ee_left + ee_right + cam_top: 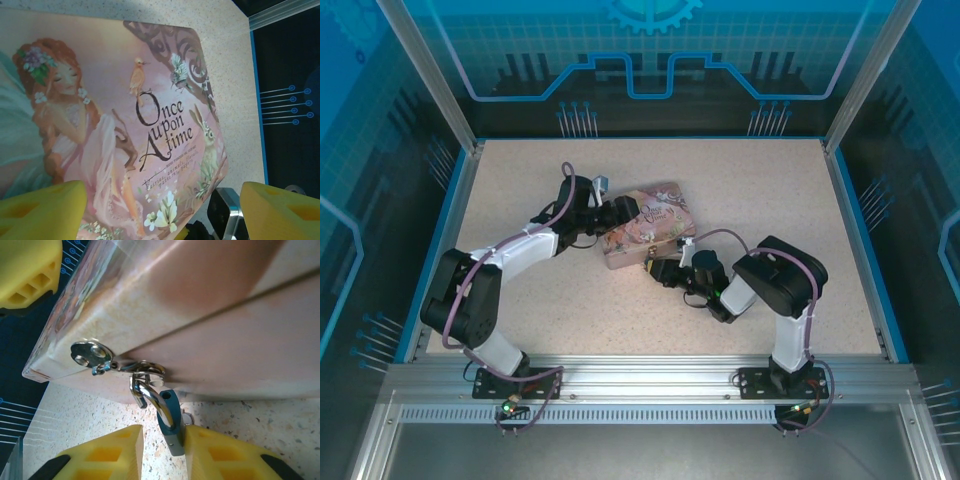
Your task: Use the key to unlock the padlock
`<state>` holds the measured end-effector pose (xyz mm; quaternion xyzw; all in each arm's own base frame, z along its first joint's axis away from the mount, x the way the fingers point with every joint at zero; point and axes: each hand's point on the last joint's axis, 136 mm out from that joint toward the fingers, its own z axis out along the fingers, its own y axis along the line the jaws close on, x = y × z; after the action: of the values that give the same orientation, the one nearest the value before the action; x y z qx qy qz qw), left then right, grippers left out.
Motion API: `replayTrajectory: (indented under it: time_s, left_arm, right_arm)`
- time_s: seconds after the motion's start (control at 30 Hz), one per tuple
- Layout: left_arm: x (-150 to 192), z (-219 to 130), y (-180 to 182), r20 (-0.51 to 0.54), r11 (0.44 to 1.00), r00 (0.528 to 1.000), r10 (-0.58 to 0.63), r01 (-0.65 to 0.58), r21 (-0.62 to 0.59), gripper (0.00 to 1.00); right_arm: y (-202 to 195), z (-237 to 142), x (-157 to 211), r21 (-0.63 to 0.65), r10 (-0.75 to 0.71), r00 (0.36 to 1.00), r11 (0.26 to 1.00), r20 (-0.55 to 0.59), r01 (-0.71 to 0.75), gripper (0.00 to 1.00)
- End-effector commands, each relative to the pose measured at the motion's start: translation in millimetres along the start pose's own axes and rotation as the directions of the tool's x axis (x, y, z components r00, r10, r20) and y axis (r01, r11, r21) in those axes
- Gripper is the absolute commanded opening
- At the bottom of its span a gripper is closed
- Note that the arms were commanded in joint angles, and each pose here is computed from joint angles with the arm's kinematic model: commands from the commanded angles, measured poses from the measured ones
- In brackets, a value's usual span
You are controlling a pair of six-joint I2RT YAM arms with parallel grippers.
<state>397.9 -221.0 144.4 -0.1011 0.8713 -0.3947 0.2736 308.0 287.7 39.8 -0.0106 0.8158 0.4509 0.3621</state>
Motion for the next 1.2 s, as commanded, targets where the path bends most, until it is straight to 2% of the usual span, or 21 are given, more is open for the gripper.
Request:
replayTrajectory:
  time_s: [0.0,0.27,0.4,0.47,0.63,0.9,1.17]
  left_arm:
    - [1,-5,-2,0.011,1.0,1.0,-0.003,0.003,-0.006,0.81]
    - [1,-2,-1,0.005,1.0,1.0,-0.011,0.011,-0.006,0.81]
    - [3,-1,1,0.003,1.0,1.0,-0.013,0.013,-0.01,0.81]
    - [3,-1,1,0.002,1.0,1.0,-0.012,0.012,-0.012,0.81]
    - [2,-2,0,0.005,1.0,1.0,-0.012,0.012,-0.013,0.81]
    - [2,-5,0,0.011,1.0,1.0,-0.007,0.007,-0.019,0.81]
    - [1,-6,1,0.014,1.0,1.0,-0.007,0.007,-0.023,0.81]
  right_arm:
    - [-3,3,-4,-0.007,-0.004,1.0,1.0,0.028,0.004,0.29]
    - [-6,9,-2,-0.017,0.015,1.0,1.0,0.027,-0.015,0.29]
    - [-4,13,-3,-0.031,0.014,0.999,0.999,0.03,-0.013,0.35]
    - [-4,14,-4,-0.031,0.016,0.999,0.999,0.033,-0.015,0.35]
    - [-4,18,-3,-0.039,0.017,1.0,0.999,0.024,-0.016,0.27]
    - [-11,12,-2,-0.006,0.036,0.999,0.999,0.037,-0.036,0.27]
    - [-16,8,-1,0.018,0.055,0.998,0.998,0.042,-0.056,0.14]
